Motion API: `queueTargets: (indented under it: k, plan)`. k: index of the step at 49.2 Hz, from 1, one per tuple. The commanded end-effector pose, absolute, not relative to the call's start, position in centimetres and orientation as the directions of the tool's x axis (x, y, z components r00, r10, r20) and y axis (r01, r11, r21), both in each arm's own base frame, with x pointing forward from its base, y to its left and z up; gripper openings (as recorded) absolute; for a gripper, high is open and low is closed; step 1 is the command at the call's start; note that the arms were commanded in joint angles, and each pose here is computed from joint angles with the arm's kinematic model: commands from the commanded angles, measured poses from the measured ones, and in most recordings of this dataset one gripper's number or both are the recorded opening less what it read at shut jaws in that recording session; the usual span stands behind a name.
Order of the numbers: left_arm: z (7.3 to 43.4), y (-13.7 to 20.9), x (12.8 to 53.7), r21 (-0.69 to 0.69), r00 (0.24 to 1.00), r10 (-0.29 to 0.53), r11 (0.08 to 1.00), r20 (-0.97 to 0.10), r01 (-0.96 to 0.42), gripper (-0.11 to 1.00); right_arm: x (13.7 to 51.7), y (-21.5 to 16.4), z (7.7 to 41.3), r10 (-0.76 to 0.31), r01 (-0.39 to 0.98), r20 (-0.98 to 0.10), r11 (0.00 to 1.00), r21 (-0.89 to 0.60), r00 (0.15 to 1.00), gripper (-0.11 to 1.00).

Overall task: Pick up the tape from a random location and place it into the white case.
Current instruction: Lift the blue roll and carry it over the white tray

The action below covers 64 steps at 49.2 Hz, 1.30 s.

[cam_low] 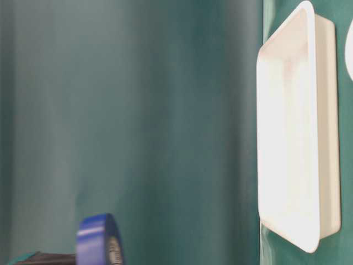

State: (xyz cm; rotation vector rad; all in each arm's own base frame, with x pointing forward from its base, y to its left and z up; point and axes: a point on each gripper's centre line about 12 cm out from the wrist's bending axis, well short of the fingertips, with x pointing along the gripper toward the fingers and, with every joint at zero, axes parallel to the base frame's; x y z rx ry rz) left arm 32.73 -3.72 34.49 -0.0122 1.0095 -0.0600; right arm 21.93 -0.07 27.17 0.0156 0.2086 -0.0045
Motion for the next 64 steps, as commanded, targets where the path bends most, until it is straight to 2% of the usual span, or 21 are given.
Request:
queueTargets:
  k: [1,45,64]
  plan:
    - [36.7,-3.6,32.5,-0.039,0.577,-0.057,0.998,-0.815,0.043,0.24,22.3,-0.1,28.2,-0.003,0.005,-0.182,1.000,0.012,0.983,0.90]
    - [36.8,-3.4,32.3,-0.039,0.575,-0.055,0.998,-0.817,0.040,0.24,22.3,-0.1,28.3,-0.004,0.007,-0.180,1.000,0.014,0.984,0.90]
    - [36.3,0.1,32.4,-0.035,0.567,0.009,0.997,-0.824,-0.066,0.24,22.3,-0.1,28.4,-0.003,0.004,-0.179,1.000,0.008,0.984,0.90]
